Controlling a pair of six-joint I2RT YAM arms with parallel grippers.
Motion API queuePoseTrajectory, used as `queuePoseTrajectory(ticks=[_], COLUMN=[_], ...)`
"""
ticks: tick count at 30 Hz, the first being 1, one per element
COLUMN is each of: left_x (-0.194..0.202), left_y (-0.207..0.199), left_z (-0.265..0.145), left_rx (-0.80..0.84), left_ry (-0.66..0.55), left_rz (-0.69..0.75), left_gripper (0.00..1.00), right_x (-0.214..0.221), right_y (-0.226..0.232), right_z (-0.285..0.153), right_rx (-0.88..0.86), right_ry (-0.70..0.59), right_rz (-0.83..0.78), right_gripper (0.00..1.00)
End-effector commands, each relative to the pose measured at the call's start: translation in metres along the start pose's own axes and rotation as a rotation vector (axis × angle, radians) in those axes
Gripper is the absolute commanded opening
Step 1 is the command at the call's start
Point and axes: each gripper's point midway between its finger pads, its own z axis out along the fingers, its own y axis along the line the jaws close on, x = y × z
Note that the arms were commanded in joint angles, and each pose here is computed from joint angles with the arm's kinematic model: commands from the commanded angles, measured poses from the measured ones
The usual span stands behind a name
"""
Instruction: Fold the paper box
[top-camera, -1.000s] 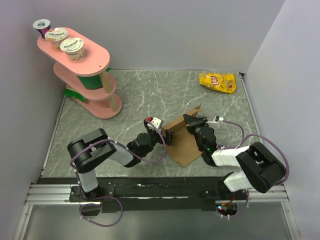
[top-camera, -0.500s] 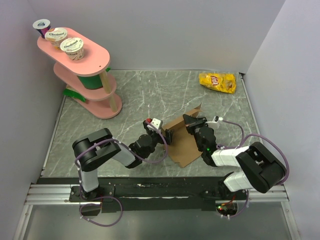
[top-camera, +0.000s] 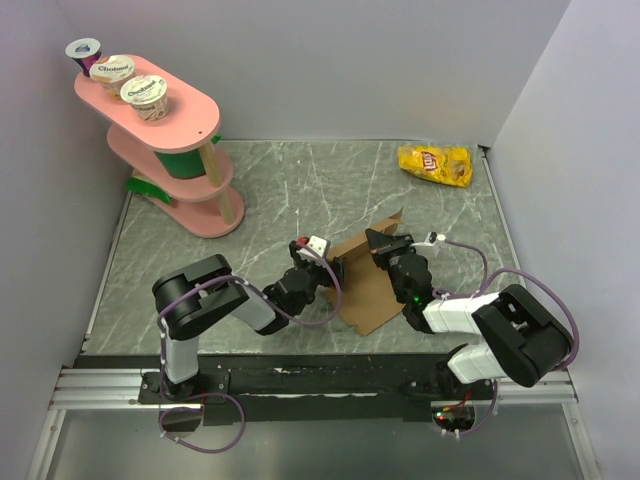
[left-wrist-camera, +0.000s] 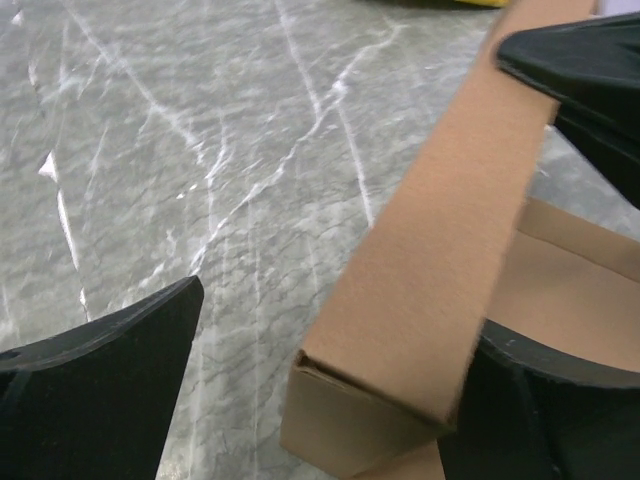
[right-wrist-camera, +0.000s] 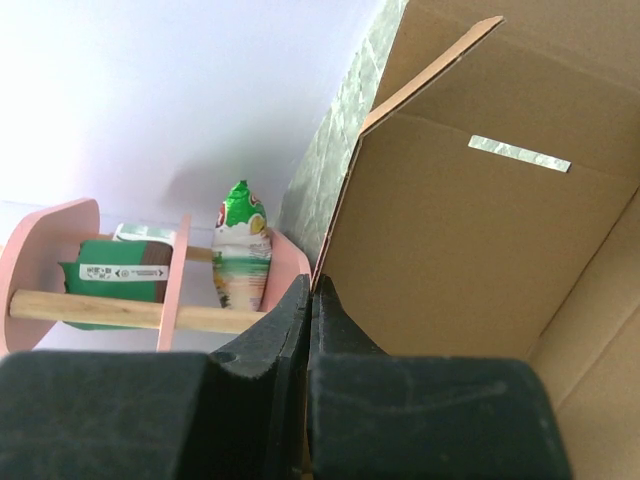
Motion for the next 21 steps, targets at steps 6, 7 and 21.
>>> queuePoseTrajectory(ticks=[6, 7, 21], left_x=[0.023, 0.027, 0.037], left_y=[0.064, 0.066, 0.082], left_z=[-0.009, -0.011, -0.018], left_rx=[-0.356, -0.365, -0.501], left_ry=[0.071, 0.084, 0.127], left_rz=[-0.005, 0.000, 0.099], left_gripper=[0.79, 0.77, 0.41], right_x=[0.014, 0.014, 0.016], right_y=[-0.031, -0.030, -0.033], right_z=[-0.013, -0.012, -0.012], right_rx=[0.083, 0.084, 0.121], right_ry=[0.068, 0.067, 0.069], right_rz=[-0.116, -0.114, -0.116], right_gripper=[0.00, 0.00, 0.00])
